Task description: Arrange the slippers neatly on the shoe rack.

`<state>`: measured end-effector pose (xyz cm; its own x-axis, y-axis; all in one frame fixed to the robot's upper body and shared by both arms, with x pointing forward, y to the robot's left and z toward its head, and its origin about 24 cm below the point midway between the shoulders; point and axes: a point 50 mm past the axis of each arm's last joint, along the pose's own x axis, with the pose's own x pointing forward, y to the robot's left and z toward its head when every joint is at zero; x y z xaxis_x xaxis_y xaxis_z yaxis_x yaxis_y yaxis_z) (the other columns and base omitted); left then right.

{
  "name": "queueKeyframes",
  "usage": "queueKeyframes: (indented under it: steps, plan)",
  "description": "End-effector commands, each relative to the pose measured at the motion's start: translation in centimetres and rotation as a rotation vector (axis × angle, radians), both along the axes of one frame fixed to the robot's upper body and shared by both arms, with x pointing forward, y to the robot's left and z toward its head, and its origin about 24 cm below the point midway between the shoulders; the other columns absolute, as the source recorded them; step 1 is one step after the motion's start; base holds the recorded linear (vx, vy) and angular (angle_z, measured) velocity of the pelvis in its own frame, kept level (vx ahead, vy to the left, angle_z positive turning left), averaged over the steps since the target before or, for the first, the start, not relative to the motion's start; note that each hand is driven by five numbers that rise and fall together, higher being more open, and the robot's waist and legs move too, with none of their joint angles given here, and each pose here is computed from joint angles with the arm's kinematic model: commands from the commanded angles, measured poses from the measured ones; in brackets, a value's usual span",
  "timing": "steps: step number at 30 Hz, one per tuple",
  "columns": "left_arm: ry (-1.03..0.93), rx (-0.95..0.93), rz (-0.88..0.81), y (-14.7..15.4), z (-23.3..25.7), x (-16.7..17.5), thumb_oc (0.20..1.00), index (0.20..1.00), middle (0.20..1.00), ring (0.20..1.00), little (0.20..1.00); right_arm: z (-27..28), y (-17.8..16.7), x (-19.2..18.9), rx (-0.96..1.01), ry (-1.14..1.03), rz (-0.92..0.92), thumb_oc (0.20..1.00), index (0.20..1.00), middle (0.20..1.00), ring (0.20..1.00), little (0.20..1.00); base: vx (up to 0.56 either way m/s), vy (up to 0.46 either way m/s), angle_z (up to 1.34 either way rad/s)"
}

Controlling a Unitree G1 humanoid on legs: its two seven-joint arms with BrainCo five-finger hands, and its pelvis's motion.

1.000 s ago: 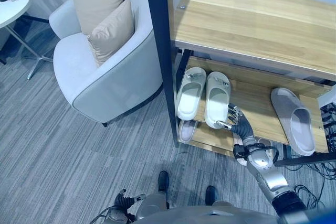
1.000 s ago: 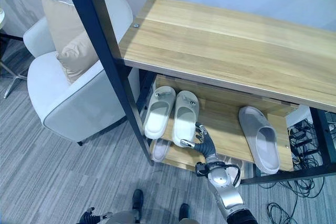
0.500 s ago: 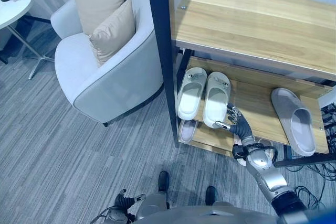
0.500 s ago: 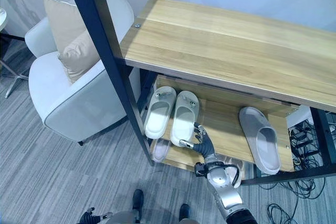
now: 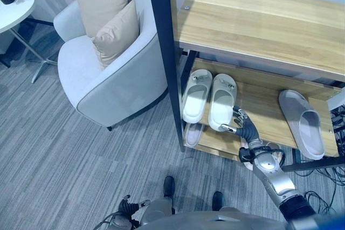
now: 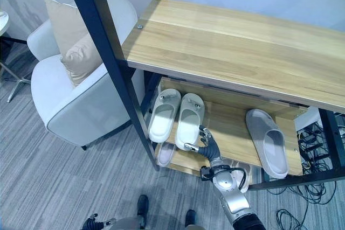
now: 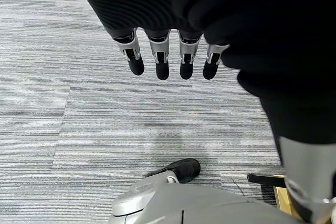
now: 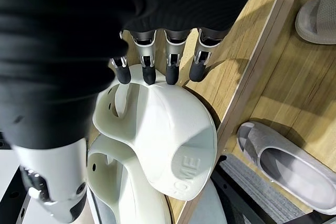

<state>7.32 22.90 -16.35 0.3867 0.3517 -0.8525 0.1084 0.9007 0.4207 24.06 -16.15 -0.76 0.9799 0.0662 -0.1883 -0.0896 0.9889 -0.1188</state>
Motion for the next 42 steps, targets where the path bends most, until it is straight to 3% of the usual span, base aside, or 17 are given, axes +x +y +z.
queueKeyframes:
  steps: [1,19,34,42]
  plan:
    - [0.031,-0.025,-0.029,-1.4,-0.4,0.3,1.000,1.000,1.000,1.000,1.000,4.4,5.4,2.6,0.078,-0.192,0.215,1.000,1.000,1.000,1.000,1.000,0.00,0.000,0.00]
    - [0.027,-0.025,-0.023,-1.5,-0.4,0.4,1.000,1.000,1.000,1.000,1.000,4.3,6.0,2.4,0.109,-0.174,0.232,1.000,1.000,1.000,1.000,1.000,0.00,0.000,0.00]
    - [0.050,-0.017,0.010,-1.9,-0.6,-1.0,1.000,1.000,1.000,1.000,1.000,3.7,-1.2,0.8,-0.222,-0.243,-0.119,1.000,1.000,1.000,1.000,1.000,0.00,-0.002,0.00]
    - [0.041,-0.042,-0.028,-2.7,-0.7,-1.2,1.000,1.000,1.000,1.000,1.000,5.9,-7.3,0.0,-0.572,-0.356,-0.326,1.000,1.000,1.000,1.000,1.000,-0.01,-0.041,-0.02]
